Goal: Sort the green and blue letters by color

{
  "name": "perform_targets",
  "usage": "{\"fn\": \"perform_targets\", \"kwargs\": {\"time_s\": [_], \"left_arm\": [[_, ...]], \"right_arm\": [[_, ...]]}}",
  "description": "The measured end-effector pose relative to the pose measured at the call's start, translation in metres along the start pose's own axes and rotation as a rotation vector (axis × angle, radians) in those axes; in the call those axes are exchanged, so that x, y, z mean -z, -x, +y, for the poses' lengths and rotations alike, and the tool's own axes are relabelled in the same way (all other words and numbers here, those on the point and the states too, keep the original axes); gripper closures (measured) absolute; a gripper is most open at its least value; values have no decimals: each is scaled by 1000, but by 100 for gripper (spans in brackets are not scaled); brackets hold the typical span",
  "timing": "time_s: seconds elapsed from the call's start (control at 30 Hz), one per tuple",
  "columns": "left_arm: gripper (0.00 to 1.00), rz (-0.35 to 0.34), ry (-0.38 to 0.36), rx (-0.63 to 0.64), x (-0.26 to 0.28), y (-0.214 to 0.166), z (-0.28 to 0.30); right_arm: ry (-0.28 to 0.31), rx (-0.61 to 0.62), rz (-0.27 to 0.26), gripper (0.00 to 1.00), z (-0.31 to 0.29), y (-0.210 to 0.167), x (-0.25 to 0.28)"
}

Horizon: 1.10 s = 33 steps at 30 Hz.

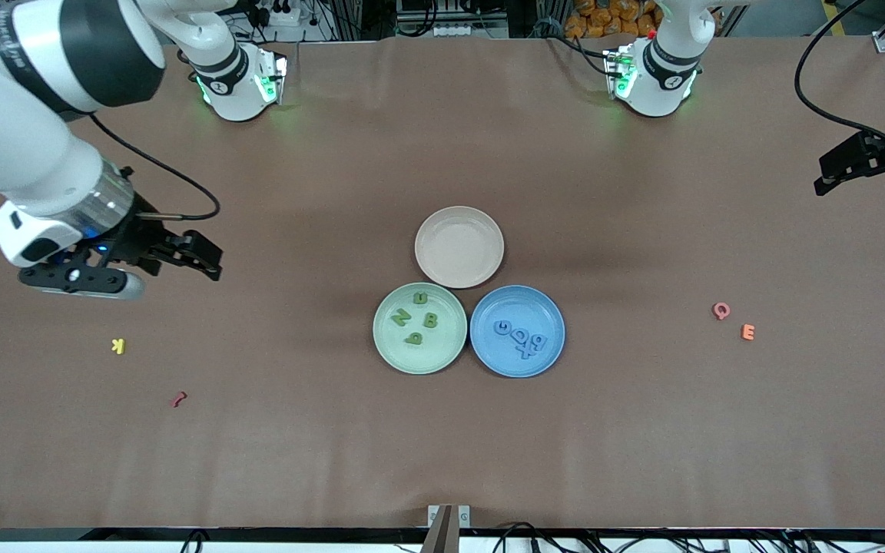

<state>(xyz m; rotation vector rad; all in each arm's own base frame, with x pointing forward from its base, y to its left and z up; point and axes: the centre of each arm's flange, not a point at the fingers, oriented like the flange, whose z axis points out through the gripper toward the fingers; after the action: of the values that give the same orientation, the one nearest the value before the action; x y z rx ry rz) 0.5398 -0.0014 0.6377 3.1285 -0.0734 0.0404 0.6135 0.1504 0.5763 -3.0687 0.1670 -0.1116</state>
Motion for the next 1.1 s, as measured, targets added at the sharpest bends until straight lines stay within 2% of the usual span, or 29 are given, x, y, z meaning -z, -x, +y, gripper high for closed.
{"fn": "perform_targets", "kwargs": {"time_s": [0.77,1.1], "left_arm": [[0,-5,0,1,-3,-1,0],[0,-12,1,1,-6,-3,0]], "right_arm": [[58,157,-33,0,107,0,28],[64,184,-55,0,123,6,21]]}}
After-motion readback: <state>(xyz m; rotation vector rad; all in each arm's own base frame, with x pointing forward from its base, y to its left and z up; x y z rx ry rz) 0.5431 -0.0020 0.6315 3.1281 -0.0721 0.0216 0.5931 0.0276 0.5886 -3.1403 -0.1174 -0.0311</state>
